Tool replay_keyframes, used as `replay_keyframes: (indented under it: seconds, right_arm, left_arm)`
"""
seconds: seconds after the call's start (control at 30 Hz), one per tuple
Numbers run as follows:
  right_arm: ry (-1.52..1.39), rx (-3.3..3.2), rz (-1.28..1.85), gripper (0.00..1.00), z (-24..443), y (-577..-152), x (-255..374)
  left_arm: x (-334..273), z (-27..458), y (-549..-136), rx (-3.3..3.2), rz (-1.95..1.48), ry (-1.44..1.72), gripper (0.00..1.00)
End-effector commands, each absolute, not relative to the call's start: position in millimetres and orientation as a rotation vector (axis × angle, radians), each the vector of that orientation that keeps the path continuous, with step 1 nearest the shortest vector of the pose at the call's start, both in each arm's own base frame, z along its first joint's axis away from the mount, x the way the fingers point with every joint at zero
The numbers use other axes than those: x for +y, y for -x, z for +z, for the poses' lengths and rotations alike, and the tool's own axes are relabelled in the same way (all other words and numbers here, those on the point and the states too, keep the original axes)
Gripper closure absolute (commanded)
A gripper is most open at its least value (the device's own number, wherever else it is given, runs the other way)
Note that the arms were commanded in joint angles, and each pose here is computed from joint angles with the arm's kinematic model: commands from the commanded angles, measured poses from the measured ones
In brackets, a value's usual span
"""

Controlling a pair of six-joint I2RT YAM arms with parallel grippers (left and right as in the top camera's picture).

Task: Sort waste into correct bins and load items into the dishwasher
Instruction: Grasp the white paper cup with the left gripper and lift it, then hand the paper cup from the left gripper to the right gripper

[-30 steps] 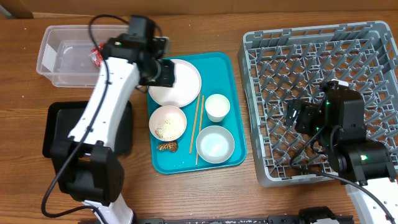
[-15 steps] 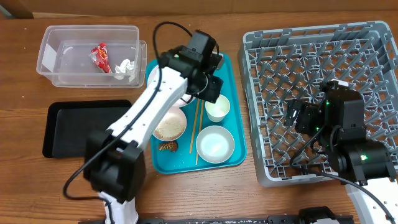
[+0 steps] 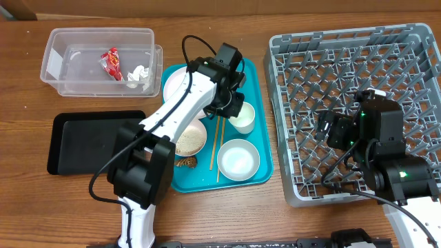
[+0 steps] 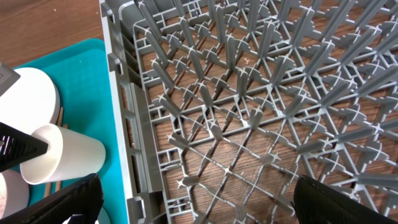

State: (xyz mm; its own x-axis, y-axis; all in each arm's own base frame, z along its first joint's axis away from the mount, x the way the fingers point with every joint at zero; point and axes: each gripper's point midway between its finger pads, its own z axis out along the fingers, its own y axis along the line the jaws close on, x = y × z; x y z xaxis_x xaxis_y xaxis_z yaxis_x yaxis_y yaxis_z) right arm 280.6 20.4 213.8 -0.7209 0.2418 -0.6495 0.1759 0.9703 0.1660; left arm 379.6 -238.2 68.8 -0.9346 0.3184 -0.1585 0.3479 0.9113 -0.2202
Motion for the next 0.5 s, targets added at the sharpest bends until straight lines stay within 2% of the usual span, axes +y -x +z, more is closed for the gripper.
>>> replay_keyframes:
  seconds: [0.0,0.17,0.27,0.37,0.47]
  right_arm:
    - [-0.308,2.333,0.085,0.0,232,-286,14]
    - [-0.489,2.179,-0.148,0.0,251,-296,-29]
    - [-0.492,2.099,-0.019,0.03,265,-320,-23]
    - [-0.181,2.128,0.336,0.0,268,-343,36]
    - [0.331,2.045,0.773,0.0,280,-333,115]
  left_arm:
    - [-228,116,-416,2.832,-0.494,-0.414,0.96]
    - [-217,179,-442,2.685,-0.971,-0.255,0.96]
    - [-216,230,-445,2.469,-1.486,-0.24,0.96]
    - [-217,268,-433,2.27,-1.787,-0.348,0.96]
    - [-219,290,-421,2.129,-1.933,-0.465,0.96]
